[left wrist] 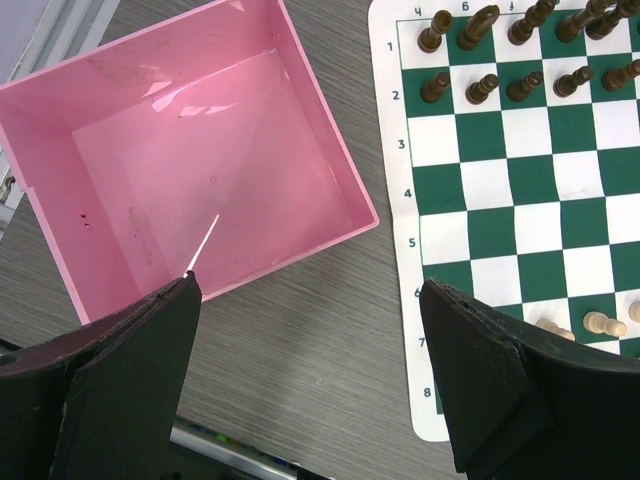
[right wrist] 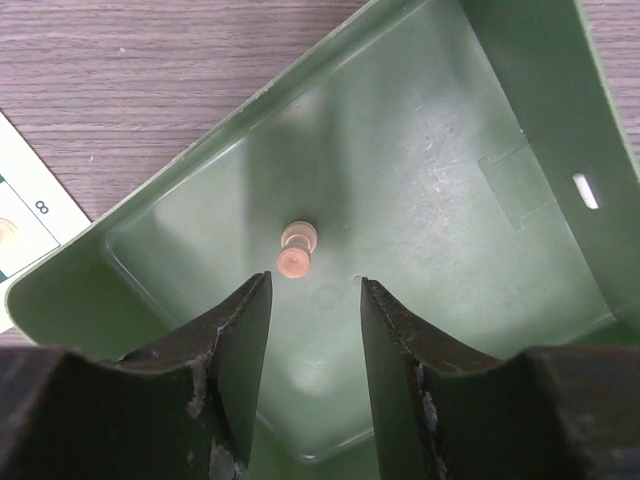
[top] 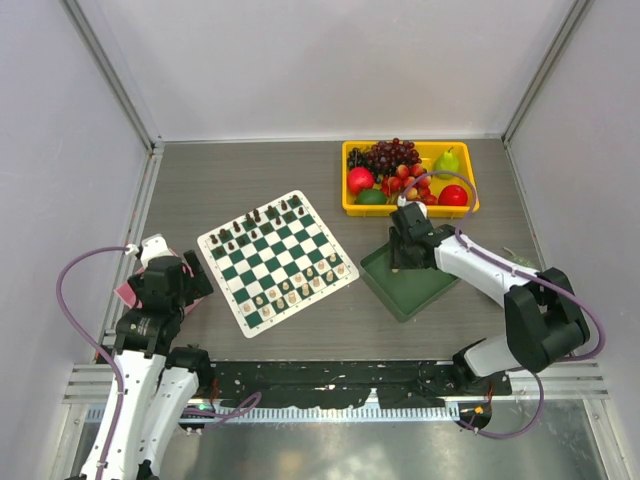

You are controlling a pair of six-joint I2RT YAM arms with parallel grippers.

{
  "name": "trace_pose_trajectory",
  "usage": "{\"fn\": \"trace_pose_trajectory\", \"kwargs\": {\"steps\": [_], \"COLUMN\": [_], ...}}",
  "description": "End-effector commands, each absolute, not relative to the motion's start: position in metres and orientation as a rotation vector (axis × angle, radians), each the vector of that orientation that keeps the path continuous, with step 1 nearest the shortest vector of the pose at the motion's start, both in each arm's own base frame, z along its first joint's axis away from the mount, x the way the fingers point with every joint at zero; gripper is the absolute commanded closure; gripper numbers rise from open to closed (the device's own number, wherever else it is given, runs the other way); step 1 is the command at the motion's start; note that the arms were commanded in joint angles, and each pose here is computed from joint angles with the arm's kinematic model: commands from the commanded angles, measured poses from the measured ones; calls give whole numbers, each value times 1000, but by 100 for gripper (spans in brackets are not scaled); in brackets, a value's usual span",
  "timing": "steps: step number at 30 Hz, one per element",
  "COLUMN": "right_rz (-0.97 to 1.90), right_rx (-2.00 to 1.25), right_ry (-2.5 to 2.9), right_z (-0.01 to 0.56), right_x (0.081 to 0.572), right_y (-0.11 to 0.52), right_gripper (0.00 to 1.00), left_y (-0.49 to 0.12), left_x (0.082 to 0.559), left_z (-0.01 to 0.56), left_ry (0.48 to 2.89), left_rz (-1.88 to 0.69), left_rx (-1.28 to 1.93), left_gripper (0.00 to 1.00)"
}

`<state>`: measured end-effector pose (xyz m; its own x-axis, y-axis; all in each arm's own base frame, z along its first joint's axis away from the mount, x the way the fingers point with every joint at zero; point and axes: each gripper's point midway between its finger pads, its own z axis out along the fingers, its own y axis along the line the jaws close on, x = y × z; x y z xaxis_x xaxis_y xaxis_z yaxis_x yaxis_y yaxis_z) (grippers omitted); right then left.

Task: Set up the chess pieces on the board

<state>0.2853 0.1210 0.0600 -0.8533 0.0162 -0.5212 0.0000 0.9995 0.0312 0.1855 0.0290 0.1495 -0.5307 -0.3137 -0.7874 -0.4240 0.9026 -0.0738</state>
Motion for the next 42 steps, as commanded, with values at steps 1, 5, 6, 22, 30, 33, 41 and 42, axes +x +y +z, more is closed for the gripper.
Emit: {"fn": "trace_pose_trajectory", "kwargs": {"steps": [1, 5, 6, 22, 30, 33, 41, 42], "right_rz": [91, 119, 127, 65, 60, 61, 67, 67], "right_rx": [-17, -30, -30, -59, -74, -79, -74, -78], "right_ry": [2558, 2571, 2573, 2561, 2572, 2574, 2572, 2574], "right_z": [66, 64, 64, 57, 53, 53, 54, 55], "right_x": [302, 304, 303, 314, 314, 314, 314, 314], "right_y": [132, 137, 138, 135, 135, 136, 136, 136], "right_gripper": [55, 57, 57, 65, 67, 69, 76, 77], "left_y": [29, 29, 29, 29, 29, 29, 29, 29], "left_x": [193, 193, 193, 193, 193, 193, 193, 193], "left_z": [159, 158, 157, 157, 157, 157, 158, 158], "left_ry": [2132, 2135, 2137, 2138, 2138, 2140, 2137, 2135], "left_rz": [144, 146, 147, 146, 145, 146, 142, 142], "left_rx": [-535, -535, -533, -535, -533, -533, -529, -533], "left_gripper": [1, 1, 1, 1, 1, 1, 1, 1]}}
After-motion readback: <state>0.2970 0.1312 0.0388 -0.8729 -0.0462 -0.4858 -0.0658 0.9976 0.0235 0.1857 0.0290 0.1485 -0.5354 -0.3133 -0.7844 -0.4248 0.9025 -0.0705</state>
